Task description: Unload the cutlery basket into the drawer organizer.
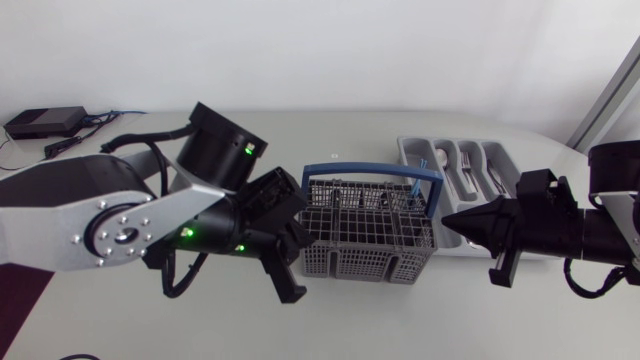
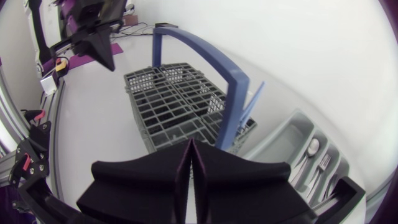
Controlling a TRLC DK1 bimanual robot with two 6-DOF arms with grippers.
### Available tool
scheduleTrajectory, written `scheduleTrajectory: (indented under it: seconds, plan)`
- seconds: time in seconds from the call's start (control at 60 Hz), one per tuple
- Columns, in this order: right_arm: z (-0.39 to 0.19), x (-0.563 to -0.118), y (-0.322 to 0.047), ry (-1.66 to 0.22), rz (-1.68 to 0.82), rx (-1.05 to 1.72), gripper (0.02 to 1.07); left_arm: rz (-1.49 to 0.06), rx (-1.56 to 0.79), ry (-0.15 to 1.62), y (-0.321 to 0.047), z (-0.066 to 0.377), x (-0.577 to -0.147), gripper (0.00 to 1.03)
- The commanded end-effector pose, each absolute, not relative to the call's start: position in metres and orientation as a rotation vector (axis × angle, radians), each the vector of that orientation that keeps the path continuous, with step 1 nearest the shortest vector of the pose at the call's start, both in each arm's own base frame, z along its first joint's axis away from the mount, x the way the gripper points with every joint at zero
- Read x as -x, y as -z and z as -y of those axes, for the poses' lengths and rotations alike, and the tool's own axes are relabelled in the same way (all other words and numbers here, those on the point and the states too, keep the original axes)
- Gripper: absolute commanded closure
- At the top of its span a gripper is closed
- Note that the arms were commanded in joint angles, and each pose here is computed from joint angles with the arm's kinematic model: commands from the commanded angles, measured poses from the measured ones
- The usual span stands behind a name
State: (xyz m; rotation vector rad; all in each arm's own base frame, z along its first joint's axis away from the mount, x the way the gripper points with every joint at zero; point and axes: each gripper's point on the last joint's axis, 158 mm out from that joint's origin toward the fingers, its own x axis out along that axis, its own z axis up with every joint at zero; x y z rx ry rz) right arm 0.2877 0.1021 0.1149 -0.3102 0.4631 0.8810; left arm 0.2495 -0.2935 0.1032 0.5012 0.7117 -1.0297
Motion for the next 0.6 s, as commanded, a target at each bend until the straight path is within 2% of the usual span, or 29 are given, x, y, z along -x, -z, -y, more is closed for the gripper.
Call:
scheduleTrajectory:
  seconds: [0.0, 0.1, 0.3, 0.583]
  plan:
    - [-0.088, -0.303, -0.111, -0.859, -0.47, 0.301, 1.01, -0.741, -0.546, 1.064, -0.088, 0.29, -0.232, 0.89]
    - [-0.071, -0.329, -0.102, -0.811, -0.479, 0.255, 1.01, -0.768, -0.611, 1.129, -0.072, 0.289, -0.214, 0.89]
    - [-0.055, -0.393, -0.092, -0.727, -0.475, 0.111, 1.01, -0.83, -0.646, 1.144, -0.043, 0.289, -0.217, 0.89]
    - [-0.096, -0.432, -0.078, -0.804, -0.521, 0.037, 1.01, -0.831, -0.625, 1.105, -0.031, 0.291, -0.242, 0.89]
